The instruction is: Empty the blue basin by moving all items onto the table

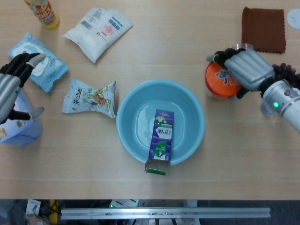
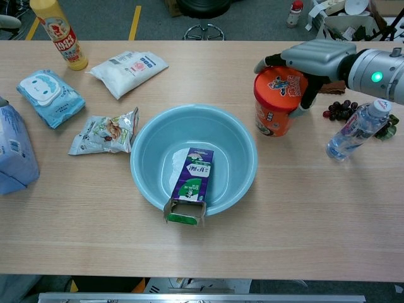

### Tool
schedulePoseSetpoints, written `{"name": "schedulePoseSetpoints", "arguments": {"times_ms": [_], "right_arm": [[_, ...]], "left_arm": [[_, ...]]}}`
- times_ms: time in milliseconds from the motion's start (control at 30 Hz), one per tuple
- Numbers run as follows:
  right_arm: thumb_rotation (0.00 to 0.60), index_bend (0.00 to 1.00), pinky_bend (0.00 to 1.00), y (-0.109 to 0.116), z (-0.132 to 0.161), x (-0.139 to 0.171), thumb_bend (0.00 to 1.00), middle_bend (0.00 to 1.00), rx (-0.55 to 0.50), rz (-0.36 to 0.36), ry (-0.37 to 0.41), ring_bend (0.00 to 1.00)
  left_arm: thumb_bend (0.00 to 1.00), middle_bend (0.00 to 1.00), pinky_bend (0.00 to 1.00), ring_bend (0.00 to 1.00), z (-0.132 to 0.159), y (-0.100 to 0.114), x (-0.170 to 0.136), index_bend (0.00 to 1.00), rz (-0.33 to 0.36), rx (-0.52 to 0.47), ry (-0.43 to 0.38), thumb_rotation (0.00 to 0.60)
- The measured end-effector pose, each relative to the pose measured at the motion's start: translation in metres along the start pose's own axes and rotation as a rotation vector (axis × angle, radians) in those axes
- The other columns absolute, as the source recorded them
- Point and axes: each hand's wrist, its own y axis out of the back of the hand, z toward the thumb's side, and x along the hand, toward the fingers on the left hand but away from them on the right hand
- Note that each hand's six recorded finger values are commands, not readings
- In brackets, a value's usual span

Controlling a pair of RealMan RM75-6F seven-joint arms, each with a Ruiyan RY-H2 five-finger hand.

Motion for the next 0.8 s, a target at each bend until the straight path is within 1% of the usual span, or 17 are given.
{"name": "schedulePoseSetpoints", "arguments": {"times_ms": [267, 367, 467, 533, 633, 700, 800], "right_arm": [[0.6, 0.41, 0.66, -0.016, 0.003, -0.007, 0.31, 0.35, 0.017, 0.024, 0.009, 0.41], [0.6, 0.4, 0.62, -0.021, 0.002, -0.007, 0.31, 0.34, 0.034, 0.037, 0.008, 0.39], [0.6, 0.3, 0.55, -0.025, 0.002, -0.007, 0.28, 0.29, 0.044, 0.057, 0.003, 0.34], [0.6, 0.19, 0.5, -0.026, 0.001, -0.006, 0.22, 0.22, 0.045, 0.066, 0.002, 0.28], [0.6, 0.06, 0.45, -0.025, 0.002, -0.005, 0.15, 0.15, 0.048, 0.07, 0.005, 0.22], [0.6, 0.02, 0.43, -0.024, 0.003, -0.003, 0.13, 0.12, 0.05, 0.069, 0.008, 0.2], [0.6, 0.0, 0.4, -0.021, 0.003, -0.001, 0.11, 0.09, 0.053, 0.067, 0.011, 0.17]], "left_arm": [[0.19, 0.09, 0.2, 0.06, -0.002, -0.002, 0.0, 0.0, -0.005, -0.004, 0.006, 0.6], [0.19, 0.09, 0.2, 0.06, -0.002, -0.003, 0.0, 0.0, -0.005, -0.004, 0.004, 0.6], [0.19, 0.09, 0.2, 0.06, -0.003, -0.003, -0.001, 0.0, -0.003, -0.005, 0.005, 0.6], [0.19, 0.09, 0.2, 0.06, -0.003, -0.003, -0.001, 0.0, -0.003, -0.005, 0.006, 0.6], [0.19, 0.09, 0.2, 0.06, -0.004, -0.003, -0.001, 0.0, -0.003, -0.005, 0.006, 0.6], [0.19, 0.09, 0.2, 0.06, -0.003, -0.003, -0.001, 0.0, -0.003, -0.006, 0.004, 0.6], [0.19, 0.09, 0.2, 0.06, -0.003, -0.003, 0.0, 0.0, -0.003, -0.007, 0.002, 0.6]]}}
